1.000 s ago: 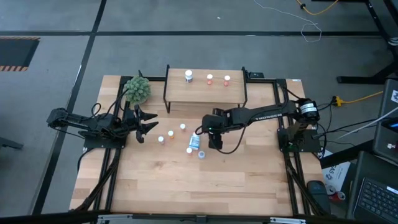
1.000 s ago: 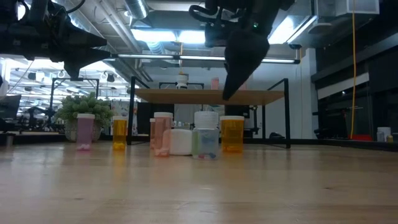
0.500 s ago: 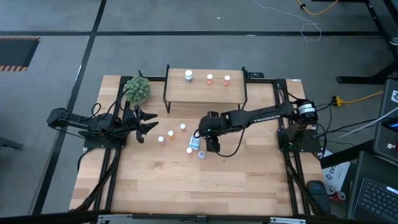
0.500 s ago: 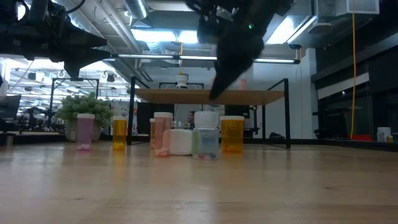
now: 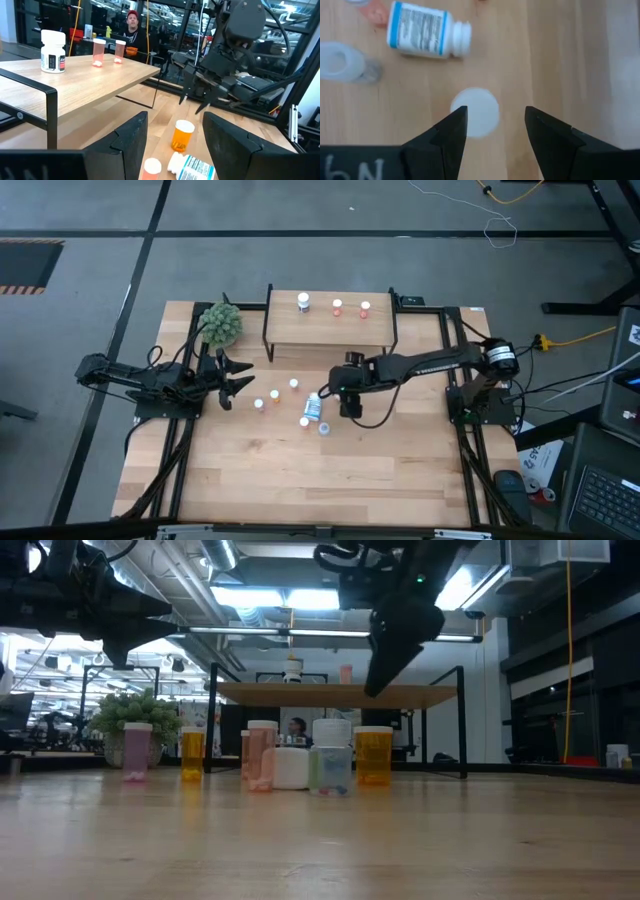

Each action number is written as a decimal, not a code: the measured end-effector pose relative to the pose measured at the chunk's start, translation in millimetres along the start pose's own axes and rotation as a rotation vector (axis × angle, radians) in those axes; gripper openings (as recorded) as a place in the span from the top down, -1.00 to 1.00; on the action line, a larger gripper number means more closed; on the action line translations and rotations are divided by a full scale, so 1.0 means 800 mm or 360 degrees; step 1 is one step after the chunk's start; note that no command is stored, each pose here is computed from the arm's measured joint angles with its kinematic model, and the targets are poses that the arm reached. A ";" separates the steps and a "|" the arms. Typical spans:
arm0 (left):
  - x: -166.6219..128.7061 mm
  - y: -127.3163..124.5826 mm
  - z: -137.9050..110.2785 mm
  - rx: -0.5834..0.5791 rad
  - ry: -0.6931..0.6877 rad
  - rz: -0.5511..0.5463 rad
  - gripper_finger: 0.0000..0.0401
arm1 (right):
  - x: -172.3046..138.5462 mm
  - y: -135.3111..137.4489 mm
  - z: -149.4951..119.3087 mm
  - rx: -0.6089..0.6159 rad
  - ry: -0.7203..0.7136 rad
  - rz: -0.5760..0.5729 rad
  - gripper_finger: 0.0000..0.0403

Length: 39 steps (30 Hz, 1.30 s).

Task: Pick and place medicine bottles onto shelf by color
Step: Put the large orange pill bottle on the shelf

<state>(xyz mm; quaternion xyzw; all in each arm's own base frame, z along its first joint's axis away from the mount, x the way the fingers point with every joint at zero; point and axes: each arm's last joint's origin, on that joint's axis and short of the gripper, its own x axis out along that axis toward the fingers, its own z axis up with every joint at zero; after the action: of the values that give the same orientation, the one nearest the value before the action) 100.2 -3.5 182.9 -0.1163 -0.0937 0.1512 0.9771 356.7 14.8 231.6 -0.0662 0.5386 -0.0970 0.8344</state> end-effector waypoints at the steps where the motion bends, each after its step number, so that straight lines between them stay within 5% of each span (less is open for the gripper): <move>1: 0.000 0.000 0.000 -0.0001 0.0000 0.0000 0.07 | -0.001 -0.001 0.000 0.0010 -0.0005 -0.0001 0.00; 9: 0.000 0.000 0.000 0.0000 0.0000 0.0000 0.07 | -0.002 -0.002 0.004 0.0051 -0.0053 -0.0049 -0.03; 19: 0.000 0.000 0.000 0.0000 0.0000 0.0000 0.07 | -0.002 -0.001 0.003 0.0338 -0.0044 0.0000 -0.35; 39: 0.000 0.000 0.000 0.0001 0.0003 0.0000 0.07 | 0.028 0.008 0.000 0.0512 0.0060 -0.0019 -0.33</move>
<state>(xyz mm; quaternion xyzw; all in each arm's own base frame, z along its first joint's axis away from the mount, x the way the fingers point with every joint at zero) 100.3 -3.5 182.8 -0.1160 -0.0929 0.1512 0.9773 366.4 15.6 210.2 0.0669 0.5312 -0.1883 0.8233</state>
